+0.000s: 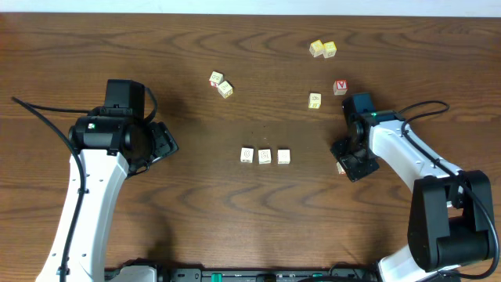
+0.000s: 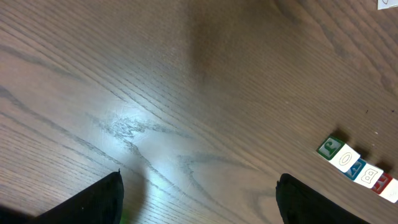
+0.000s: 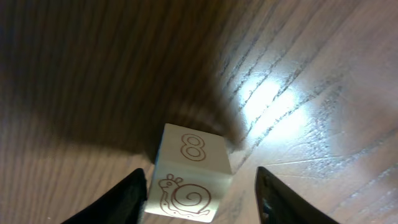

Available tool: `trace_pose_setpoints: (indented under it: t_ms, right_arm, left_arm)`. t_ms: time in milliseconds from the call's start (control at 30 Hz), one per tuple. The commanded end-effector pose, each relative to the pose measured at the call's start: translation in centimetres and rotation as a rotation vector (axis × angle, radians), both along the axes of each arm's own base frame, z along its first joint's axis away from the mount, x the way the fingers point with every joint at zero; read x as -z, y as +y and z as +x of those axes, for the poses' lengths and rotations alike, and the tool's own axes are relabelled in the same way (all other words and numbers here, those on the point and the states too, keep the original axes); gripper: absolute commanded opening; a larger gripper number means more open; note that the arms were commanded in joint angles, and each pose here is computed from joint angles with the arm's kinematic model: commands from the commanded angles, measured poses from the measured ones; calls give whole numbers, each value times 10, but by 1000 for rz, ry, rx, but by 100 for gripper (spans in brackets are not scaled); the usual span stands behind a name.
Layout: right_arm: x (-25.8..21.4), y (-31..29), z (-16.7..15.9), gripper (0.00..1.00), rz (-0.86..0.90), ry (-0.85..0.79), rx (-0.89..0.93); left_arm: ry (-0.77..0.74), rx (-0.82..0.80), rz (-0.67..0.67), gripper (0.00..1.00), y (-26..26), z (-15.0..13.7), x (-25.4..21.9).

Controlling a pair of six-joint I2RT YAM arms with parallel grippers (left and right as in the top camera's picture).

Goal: Lift 4 blocks

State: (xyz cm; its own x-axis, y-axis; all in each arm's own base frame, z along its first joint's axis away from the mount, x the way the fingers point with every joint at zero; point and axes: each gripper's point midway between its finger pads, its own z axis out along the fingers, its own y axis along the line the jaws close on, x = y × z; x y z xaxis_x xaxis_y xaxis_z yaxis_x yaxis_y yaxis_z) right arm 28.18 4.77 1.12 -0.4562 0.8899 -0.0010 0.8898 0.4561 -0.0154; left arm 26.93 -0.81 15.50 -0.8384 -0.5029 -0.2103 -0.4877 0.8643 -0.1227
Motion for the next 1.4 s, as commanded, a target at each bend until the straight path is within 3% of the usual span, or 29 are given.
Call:
trace_pose_setpoints:
  t_ms: [0,167,367,500,700,1133,1367]
  right_arm:
    - [4,-2,-1,49,-2,5,16]
    - [4,1,0,34,14,3,9]
    - [3,10,19,34,60,-75,-125]
    - [-1,33,36,28,160,-162,-286]
    - [-7,72,49,29,201,-267,-564]
    - [-4,102,31,31,112,-263,-969]
    - [-2,101,25,33,93,-239,-1055]
  left_arm:
    - [17,-5,3,79,1,-1,4]
    - [17,-5,3,79,1,-1,4]
    - [17,-5,3,79,1,-1,4]
    - [13,-5,2,79,1,-1,4]
    - [10,-6,2,79,1,0,4]
    - [11,-6,2,79,1,0,4]
    - [11,-6,2,79,1,0,4]
